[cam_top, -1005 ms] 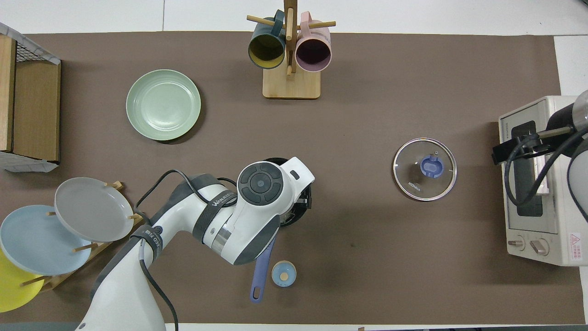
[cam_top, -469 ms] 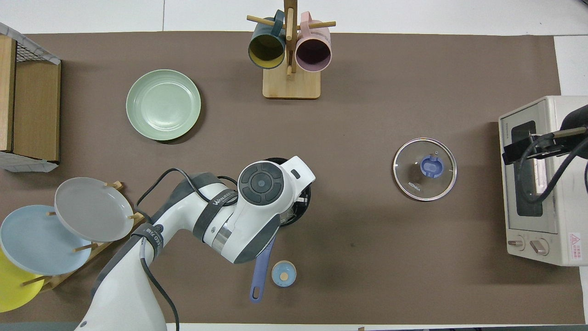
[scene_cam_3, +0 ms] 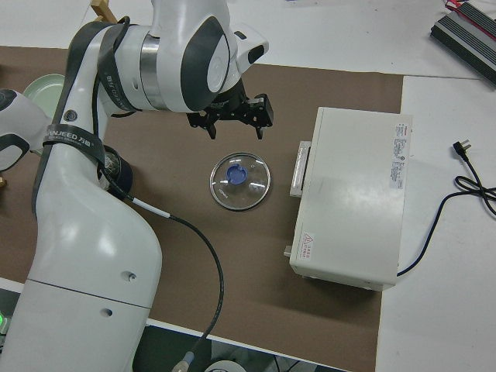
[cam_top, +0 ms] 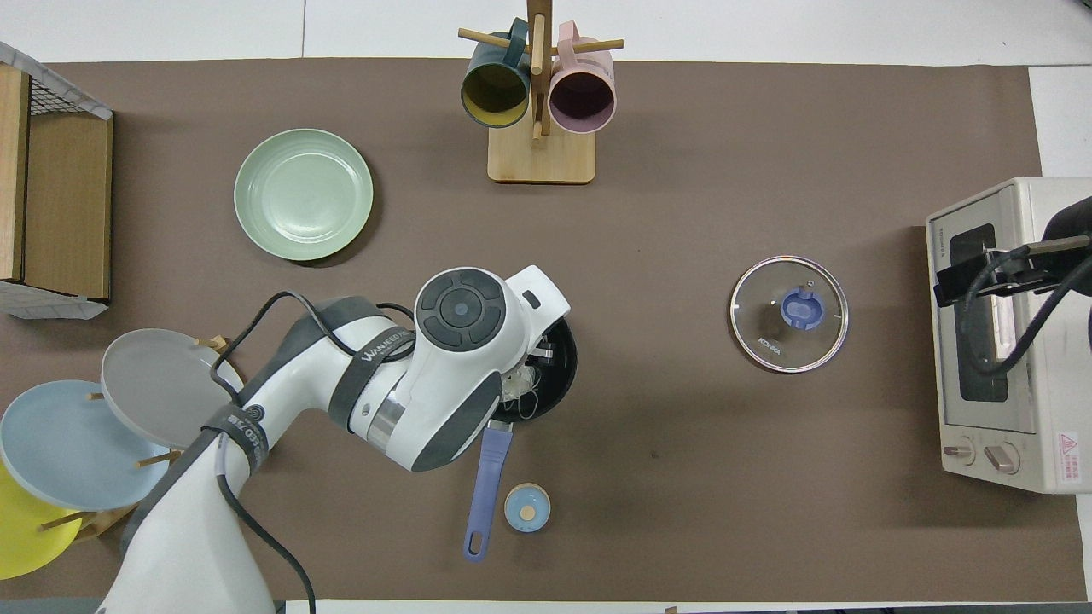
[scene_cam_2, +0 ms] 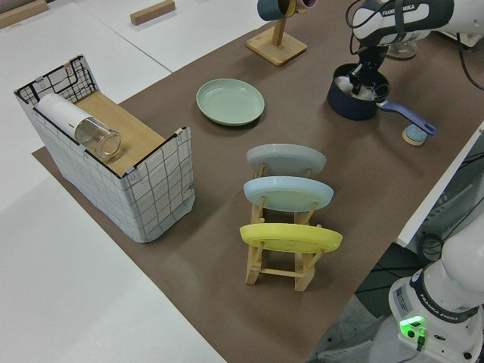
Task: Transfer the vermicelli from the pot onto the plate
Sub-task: 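Carry the vermicelli with the left gripper over the green plate, then lower the vermicelli onto the green plate and open the left gripper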
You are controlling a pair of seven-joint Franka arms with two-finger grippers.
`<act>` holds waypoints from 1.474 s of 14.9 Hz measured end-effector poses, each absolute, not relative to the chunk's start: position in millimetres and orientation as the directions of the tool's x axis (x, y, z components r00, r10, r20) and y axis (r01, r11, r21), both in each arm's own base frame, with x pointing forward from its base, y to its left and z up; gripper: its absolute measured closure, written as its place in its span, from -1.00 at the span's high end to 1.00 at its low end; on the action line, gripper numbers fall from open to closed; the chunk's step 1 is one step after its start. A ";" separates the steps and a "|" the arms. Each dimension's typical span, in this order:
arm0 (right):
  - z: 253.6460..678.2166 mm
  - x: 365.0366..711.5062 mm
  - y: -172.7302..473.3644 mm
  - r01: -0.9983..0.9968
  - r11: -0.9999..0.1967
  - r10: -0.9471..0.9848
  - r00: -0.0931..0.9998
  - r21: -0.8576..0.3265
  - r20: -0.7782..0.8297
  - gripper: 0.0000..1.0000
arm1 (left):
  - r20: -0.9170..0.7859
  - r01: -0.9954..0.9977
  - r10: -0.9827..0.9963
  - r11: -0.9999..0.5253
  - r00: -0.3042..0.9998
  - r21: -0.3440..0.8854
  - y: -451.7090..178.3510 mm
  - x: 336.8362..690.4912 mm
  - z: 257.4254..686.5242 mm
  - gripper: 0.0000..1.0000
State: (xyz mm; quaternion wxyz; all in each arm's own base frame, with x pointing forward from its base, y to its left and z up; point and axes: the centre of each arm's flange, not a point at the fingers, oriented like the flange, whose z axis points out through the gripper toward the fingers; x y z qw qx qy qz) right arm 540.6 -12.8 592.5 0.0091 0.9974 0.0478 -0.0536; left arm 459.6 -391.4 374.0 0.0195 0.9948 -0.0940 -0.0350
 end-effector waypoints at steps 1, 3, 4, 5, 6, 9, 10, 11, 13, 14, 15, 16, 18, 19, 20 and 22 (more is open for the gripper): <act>593.0 540.6 -12.9 0.095 -0.995 0.093 0.990 0.013 -0.107 1.00 | -0.076 -0.181 -0.184 -0.983 0.980 0.040 -386.3 464.1 393.1 -0.58; 594.0 540.6 -13.1 0.093 -0.996 0.091 0.990 0.014 -0.105 1.00 | -0.094 -0.168 -0.170 -0.985 0.981 0.031 -373.0 472.6 431.7 -0.58; 594.4 540.7 -13.1 0.093 -0.996 0.091 0.990 0.014 -0.104 1.00 | -0.101 -0.156 -0.158 -0.987 0.982 0.033 -365.2 478.2 451.6 -0.58; 594.4 540.7 -13.1 0.093 -0.996 0.091 0.990 0.014 -0.104 1.00 | -0.108 -0.145 -0.149 -0.989 0.983 0.040 -355.8 485.6 473.9 -0.58; 594.5 540.7 -13.1 0.093 -0.996 0.091 0.990 0.014 -0.104 1.00 | -0.112 -0.137 -0.142 -0.989 0.984 0.048 -344.1 494.7 494.9 -0.58; 594.7 540.7 -13.9 0.091 -0.996 0.089 0.991 0.014 -0.103 1.00 | -0.094 -0.086 -0.093 -0.994 0.991 0.072 -281.7 535.6 540.0 -0.58; 595.0 540.6 -14.6 0.090 -0.996 0.088 0.991 0.014 -0.103 1.00 | -0.088 -0.049 -0.057 -0.995 0.994 0.090 -238.4 560.2 539.5 -0.58; 596.0 540.2 -14.6 0.090 -0.996 0.088 0.991 0.014 -0.101 1.00 | -0.077 -0.031 -0.039 -0.994 0.996 0.105 -216.9 573.4 536.2 -0.58; 598.2 539.2 -14.6 0.090 -0.996 0.088 0.991 0.014 -0.097 1.00 | -0.043 -0.006 -0.012 -0.991 0.999 0.131 -174.1 599.5 525.9 -0.58; 599.0 538.9 -14.6 0.090 -0.996 0.088 0.992 0.015 -0.095 1.00 | -0.033 0.001 -0.003 -0.991 0.999 0.137 -157.9 610.7 515.4 -0.58; 599.5 538.6 -14.6 0.090 -0.996 0.088 0.992 0.015 -0.094 1.00 | -0.026 0.009 0.005 -0.990 1.000 0.141 -146.3 621.8 501.3 -0.58; 599.8 538.5 -14.6 0.090 -0.996 0.088 0.992 0.015 -0.094 1.00 | -0.022 0.011 0.008 -0.990 1.000 0.143 -136.9 632.5 483.9 -0.58; 599.9 538.5 -14.6 0.090 -0.996 0.088 0.992 0.015 -0.094 1.00 | -0.021 0.000 -0.003 -0.989 1.000 0.147 -124.4 650.2 447.5 -0.58; 599.9 538.5 -14.6 0.090 -0.996 0.088 0.992 0.015 -0.094 1.00 | -0.017 0.000 -0.003 -0.989 1.000 0.149 -121.4 657.5 430.6 -0.58; 599.9 538.5 -14.6 0.090 -0.996 0.088 0.992 0.015 -0.094 1.00 | -0.012 -0.001 -0.003 -0.989 1.000 0.149 -119.8 664.3 413.3 -0.58; 599.9 538.5 -14.5 0.090 -0.996 0.088 0.992 0.014 -0.094 1.00 | 0.001 -0.023 -0.023 -0.992 1.000 0.125 -118.9 674.2 383.1 -0.58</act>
